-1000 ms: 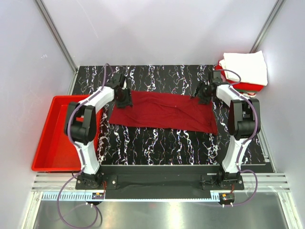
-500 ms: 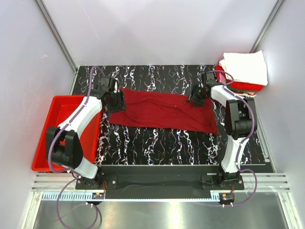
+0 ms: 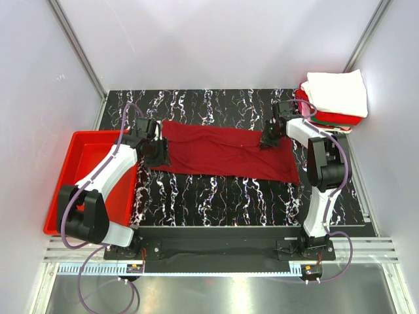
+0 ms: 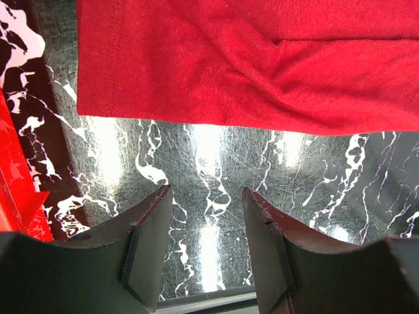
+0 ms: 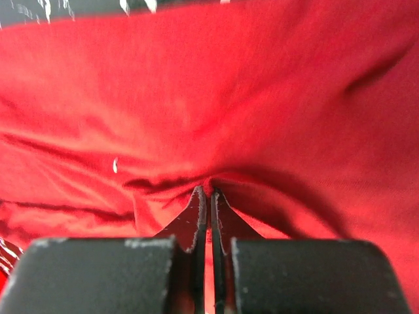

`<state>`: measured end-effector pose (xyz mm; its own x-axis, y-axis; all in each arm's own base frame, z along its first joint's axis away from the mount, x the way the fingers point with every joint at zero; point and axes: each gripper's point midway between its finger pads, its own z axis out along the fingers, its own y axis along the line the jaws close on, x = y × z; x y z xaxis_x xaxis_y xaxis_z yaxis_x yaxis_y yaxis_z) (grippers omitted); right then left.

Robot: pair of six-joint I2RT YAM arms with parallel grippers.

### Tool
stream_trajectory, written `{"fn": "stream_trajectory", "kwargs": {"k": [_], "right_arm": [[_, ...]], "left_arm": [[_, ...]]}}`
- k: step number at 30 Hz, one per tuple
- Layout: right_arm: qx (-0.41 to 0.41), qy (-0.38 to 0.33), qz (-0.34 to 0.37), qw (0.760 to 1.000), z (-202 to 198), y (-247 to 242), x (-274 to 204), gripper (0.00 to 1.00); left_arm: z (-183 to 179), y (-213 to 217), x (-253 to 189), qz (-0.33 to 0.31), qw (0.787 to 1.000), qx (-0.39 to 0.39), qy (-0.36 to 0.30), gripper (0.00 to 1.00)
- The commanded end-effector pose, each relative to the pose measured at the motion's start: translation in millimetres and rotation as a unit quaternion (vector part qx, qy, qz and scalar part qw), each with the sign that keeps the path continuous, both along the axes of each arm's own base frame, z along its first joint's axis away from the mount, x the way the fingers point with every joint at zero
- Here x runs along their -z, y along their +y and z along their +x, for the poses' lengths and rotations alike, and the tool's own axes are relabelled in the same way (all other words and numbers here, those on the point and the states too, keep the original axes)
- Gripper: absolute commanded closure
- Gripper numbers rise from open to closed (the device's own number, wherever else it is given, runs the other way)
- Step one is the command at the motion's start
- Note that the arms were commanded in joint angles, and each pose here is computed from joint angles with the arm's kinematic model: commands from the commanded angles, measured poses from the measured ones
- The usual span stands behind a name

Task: Fold and stack the t-shirts
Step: Fold the tshirt

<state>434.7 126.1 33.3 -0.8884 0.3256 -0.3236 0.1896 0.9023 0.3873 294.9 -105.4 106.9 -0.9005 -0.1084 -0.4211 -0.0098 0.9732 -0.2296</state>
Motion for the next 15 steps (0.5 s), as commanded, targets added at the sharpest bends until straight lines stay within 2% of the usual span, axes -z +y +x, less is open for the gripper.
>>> {"fn": "stream_trajectory", "kwargs": {"k": [1, 5, 6, 7, 8, 10, 14, 15], "right_arm": [[-0.002, -0.015, -0.013, 1.000, -19, 18, -34, 1.00], [0.012, -0.008, -0.024, 1.000, -53, 38, -42, 1.00], [0.014, 0.011, -0.025, 1.000, -71, 45, -31, 0.96], [0.014, 0.014, -0.024, 1.000, -79, 50, -30, 0.93], [0.016, 0.013, -0.020, 1.000, -86, 52, -32, 0.84], [0.013, 0.030, -0.021, 0.999, -108, 62, -23, 0.61], [0.005, 0.021, -0.019, 1.000, -131, 70, -40, 0.50], [0.003, 0.019, -0.019, 1.000, -135, 69, -44, 0.50]], "left_arm": [[7, -3, -11, -0.007, 0.999, 0.013, -0.036, 0.48], [7, -2, -13, -0.009, 0.999, 0.013, -0.038, 0.48], [7, -3, -14, -0.010, 0.999, 0.015, -0.041, 0.48], [7, -2, -15, -0.009, 0.999, 0.014, -0.042, 0.48], [7, -2, -16, -0.010, 0.999, 0.014, -0.044, 0.48], [6, -2, -15, -0.012, 0.999, 0.014, -0.043, 0.48], [8, -2, -16, -0.017, 0.999, 0.013, -0.043, 0.48], [8, -1, -16, -0.018, 0.999, 0.011, -0.043, 0.48]]}}
